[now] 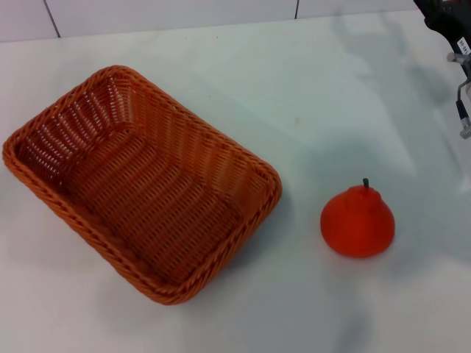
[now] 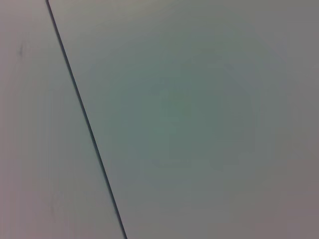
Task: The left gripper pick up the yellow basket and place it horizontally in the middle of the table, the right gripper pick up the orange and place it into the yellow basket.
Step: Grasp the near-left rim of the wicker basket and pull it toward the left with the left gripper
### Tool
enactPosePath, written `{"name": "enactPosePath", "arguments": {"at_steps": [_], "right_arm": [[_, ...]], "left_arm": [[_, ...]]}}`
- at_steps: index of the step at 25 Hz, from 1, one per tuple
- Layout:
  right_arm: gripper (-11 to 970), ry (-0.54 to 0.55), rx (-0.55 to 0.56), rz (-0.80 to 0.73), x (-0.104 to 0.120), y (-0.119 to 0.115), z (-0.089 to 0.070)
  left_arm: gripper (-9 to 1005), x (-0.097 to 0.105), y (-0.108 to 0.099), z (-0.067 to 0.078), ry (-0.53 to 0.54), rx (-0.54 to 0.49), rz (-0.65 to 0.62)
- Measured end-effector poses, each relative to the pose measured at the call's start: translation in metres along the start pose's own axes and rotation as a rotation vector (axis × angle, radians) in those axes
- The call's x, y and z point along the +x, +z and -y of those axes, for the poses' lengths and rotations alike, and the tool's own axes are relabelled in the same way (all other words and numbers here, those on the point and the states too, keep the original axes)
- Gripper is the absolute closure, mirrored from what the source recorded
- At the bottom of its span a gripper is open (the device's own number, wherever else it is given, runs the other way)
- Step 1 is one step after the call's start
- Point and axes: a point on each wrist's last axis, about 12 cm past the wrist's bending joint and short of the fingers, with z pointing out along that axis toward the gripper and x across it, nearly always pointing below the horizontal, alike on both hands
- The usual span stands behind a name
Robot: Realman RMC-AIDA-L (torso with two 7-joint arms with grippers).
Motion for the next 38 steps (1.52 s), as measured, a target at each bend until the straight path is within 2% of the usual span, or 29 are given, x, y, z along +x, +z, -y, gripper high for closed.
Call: {"name": "enactPosePath", "arguments": {"at_steps": [3, 6, 8, 11, 17, 22, 30, 38], "right_arm": [[17, 0.002, -0.002, 0.003, -0.001, -0.001, 0.0], [17, 0.008, -0.005, 0.01, -0.003, -0.003, 0.0], [17, 0.011, -0.008, 0.012, -0.003, -0.004, -0.001], [18, 0.018, -0.013, 0.015, -0.005, -0.006, -0.001], [18, 0.032, -0.024, 0.027, -0.009, -0.009, -0.001], [18, 0.038, -0.029, 0.032, -0.01, -0.01, 0.0], [18, 0.09, -0.029, 0.037, -0.012, -0.012, 0.0], [18, 0.093, -0.021, 0.035, -0.011, -0.008, 0.003]], "left_arm": [[282, -0.02, 0.018, -0.006, 0.018, 0.044, -0.169], [283, -0.031, 0.045, -0.009, 0.034, 0.084, -0.385], [283, -0.036, 0.071, -0.009, 0.057, 0.102, -0.544], [282, -0.04, 0.098, -0.006, 0.105, 0.092, -0.667], [274, -0.04, 0.143, 0.0, 0.238, 0.004, -0.841], [263, -0.036, 0.163, 0.002, 0.272, -0.009, -0.936], [266, -0.028, 0.179, 0.0, 0.276, -0.031, -1.052], [273, -0.011, 0.189, -0.002, 0.288, -0.043, -1.123]]}}
